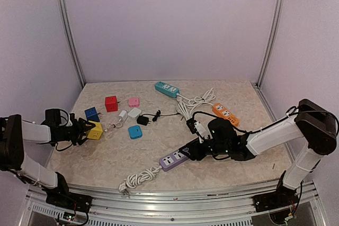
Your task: Pull the plug off the socket
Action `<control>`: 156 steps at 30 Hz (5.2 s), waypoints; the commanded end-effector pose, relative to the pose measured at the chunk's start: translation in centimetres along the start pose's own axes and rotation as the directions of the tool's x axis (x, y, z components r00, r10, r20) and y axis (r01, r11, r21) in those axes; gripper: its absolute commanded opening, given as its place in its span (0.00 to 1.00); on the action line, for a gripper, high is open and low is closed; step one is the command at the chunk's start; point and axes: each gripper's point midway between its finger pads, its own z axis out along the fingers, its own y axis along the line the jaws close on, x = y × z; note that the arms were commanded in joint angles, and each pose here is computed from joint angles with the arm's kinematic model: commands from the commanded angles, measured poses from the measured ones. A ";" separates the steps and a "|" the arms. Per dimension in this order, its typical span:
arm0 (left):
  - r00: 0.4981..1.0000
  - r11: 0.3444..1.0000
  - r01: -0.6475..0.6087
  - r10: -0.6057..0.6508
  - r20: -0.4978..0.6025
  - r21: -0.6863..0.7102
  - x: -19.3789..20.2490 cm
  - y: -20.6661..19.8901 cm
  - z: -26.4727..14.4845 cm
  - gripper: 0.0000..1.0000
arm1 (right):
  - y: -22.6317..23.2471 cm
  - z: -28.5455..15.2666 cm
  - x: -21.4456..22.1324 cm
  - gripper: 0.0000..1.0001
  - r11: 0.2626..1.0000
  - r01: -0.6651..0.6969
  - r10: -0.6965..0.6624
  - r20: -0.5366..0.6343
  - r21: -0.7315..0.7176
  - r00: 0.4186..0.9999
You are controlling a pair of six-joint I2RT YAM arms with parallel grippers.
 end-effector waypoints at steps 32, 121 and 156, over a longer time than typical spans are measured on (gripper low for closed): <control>0.988 0.973 0.068 -0.036 0.150 -0.218 -0.9 2.5 -3.5 0.90 | 0.7 -0.6 -1.1 0.51 1.000 0.013 -0.013 0.028 -0.007 1.000; 0.182 0.297 -0.908 0.915 -0.360 0.295 28.4 -23.4 23.2 0.45 | -7.8 -15.3 -8.2 0.96 0.942 -0.031 -0.060 0.256 0.335 0.965; 0.801 0.802 -0.597 0.596 0.055 0.006 5.5 -19.1 -0.6 0.99 | -7.0 -12.1 -8.4 1.00 0.973 -0.020 -0.030 0.214 0.230 0.976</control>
